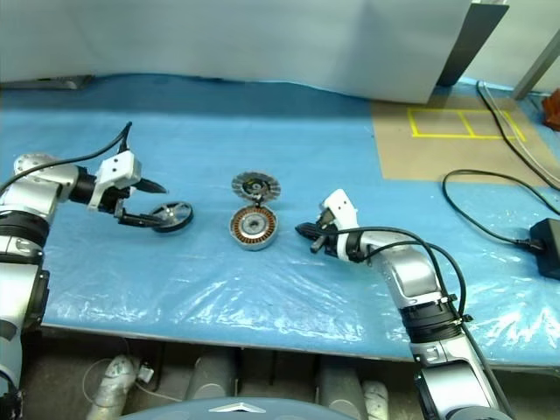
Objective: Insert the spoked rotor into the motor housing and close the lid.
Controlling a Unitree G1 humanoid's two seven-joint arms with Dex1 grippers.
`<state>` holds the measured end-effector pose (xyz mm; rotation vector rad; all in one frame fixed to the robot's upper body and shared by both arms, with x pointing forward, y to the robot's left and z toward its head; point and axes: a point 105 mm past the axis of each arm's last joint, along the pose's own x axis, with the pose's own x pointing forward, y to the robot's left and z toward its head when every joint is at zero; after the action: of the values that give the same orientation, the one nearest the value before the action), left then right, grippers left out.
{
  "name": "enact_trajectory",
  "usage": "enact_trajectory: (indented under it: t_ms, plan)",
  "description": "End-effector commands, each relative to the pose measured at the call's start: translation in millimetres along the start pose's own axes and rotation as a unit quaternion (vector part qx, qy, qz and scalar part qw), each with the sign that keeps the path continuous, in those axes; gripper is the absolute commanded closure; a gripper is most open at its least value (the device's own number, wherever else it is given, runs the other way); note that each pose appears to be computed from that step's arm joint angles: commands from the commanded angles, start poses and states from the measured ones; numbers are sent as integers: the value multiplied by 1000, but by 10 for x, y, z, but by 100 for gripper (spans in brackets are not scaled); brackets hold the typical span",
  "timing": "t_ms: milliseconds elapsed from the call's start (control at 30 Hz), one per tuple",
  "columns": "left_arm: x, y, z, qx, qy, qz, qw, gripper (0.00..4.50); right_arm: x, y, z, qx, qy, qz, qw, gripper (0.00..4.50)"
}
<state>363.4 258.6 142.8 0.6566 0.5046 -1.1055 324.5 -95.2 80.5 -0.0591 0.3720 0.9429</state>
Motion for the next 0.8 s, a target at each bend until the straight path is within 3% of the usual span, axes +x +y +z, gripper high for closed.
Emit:
enact_trajectory:
  t_ms: [33, 333, 800]
  plan:
    - [-21, 62, 4, 31, 18, 26, 999, 126, 17, 29, 95, -18, -14, 5, 1000, 450]
    - [159, -10, -9, 38, 17, 5, 999, 126, 36, 9, 39, -22, -5, 1, 1000, 450]
    - [257, -114, -273, 15, 46, 5, 999, 126, 17, -13, -2, -20, -3, -14, 1000, 450]
